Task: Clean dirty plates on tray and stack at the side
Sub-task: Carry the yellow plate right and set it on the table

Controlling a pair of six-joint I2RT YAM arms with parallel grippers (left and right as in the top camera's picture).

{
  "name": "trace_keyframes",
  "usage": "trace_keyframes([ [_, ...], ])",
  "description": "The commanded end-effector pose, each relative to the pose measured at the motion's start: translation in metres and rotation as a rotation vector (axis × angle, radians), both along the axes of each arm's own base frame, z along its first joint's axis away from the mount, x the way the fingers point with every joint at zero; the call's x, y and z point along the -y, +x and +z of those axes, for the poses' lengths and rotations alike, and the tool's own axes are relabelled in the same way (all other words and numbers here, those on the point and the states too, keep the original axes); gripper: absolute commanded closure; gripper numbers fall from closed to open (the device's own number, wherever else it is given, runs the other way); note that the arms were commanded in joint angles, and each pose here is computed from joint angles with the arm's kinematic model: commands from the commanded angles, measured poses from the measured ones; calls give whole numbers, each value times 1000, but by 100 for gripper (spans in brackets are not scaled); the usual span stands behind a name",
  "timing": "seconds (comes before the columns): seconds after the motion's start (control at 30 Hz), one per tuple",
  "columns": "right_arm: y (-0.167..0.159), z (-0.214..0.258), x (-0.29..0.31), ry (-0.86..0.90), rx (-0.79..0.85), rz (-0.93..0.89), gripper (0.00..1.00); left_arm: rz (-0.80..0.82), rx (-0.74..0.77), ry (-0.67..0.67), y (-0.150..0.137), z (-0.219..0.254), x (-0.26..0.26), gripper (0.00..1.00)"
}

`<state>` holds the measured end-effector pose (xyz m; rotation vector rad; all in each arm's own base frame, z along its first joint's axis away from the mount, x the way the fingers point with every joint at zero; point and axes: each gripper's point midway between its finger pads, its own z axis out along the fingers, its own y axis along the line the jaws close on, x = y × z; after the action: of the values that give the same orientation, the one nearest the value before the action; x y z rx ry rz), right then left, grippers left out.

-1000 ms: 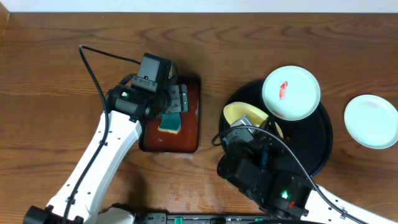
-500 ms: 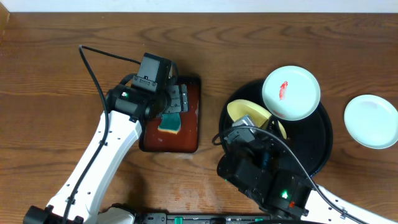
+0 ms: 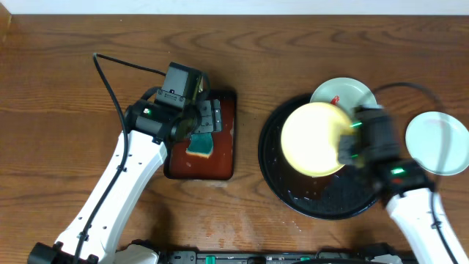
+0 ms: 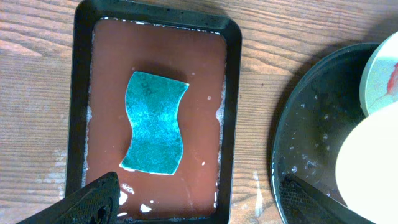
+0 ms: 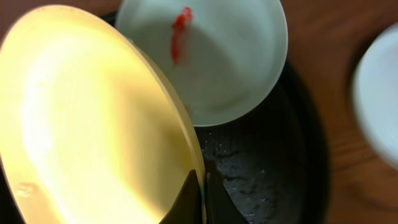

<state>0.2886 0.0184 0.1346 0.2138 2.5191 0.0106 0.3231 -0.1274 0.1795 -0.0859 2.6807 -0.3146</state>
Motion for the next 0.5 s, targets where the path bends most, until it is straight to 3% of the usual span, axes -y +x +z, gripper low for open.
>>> trace_keyframes([
  [0.0,9,14,13,355,46,-64,99,-3,8,0,2,3,-1,18],
  [0.17,11,16,124,405,165,-448,99,-3,8,0,2,3,-1,18],
  [0.47,-29,-28,261,295,179,-971,99,-3,8,0,2,3,-1,18],
])
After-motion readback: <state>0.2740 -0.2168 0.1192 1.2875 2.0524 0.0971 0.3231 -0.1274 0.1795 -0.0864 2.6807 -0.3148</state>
